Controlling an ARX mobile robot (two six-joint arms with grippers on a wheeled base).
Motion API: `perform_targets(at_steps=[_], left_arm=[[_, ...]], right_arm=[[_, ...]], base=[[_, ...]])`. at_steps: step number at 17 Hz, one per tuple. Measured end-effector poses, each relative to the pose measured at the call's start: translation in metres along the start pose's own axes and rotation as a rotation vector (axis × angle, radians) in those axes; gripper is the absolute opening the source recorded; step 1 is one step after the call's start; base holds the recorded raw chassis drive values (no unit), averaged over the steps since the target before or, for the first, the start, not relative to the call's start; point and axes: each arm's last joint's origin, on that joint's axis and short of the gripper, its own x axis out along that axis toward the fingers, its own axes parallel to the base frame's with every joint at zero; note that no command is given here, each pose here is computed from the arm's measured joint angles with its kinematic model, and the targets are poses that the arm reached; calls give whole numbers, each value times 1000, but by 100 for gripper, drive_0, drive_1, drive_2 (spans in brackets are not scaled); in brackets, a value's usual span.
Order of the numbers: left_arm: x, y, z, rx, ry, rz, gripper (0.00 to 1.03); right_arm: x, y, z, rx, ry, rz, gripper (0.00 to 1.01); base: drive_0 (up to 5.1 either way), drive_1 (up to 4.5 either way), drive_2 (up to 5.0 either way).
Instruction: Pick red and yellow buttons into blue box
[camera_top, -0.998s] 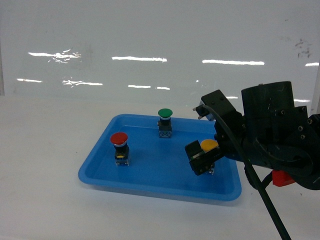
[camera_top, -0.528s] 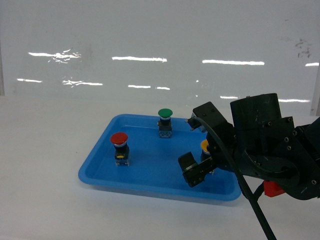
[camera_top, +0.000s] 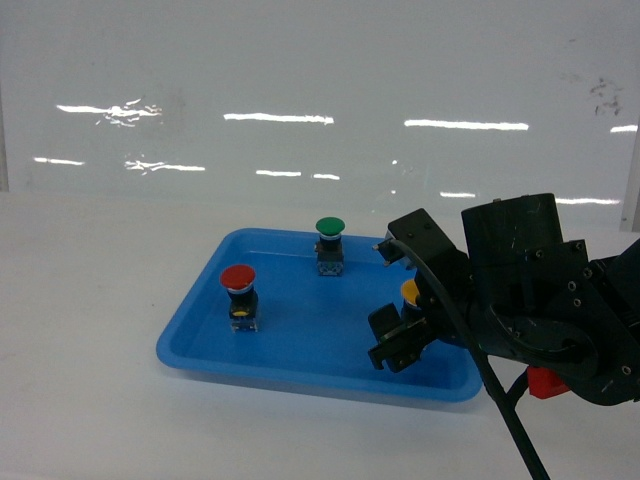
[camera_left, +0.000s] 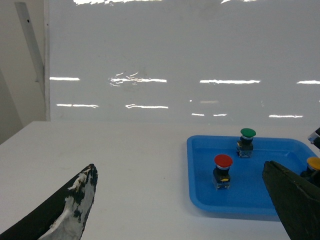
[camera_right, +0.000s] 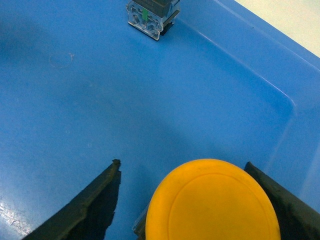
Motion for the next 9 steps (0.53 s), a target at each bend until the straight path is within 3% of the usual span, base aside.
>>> perform_targets(at_steps=[4,8,9], left_arm=[[0,0,0,0,0,0,98],[0,0,0,0,0,0,98],[0,0,0,0,0,0,98]], right_arm=[[0,0,0,-1,-4,-1,34],[-4,-2,-1,5,-4,-9,30],[-42,-15,8,65,-37,-11,29]], base=[[0,0,0],[0,0,0],[0,0,0]])
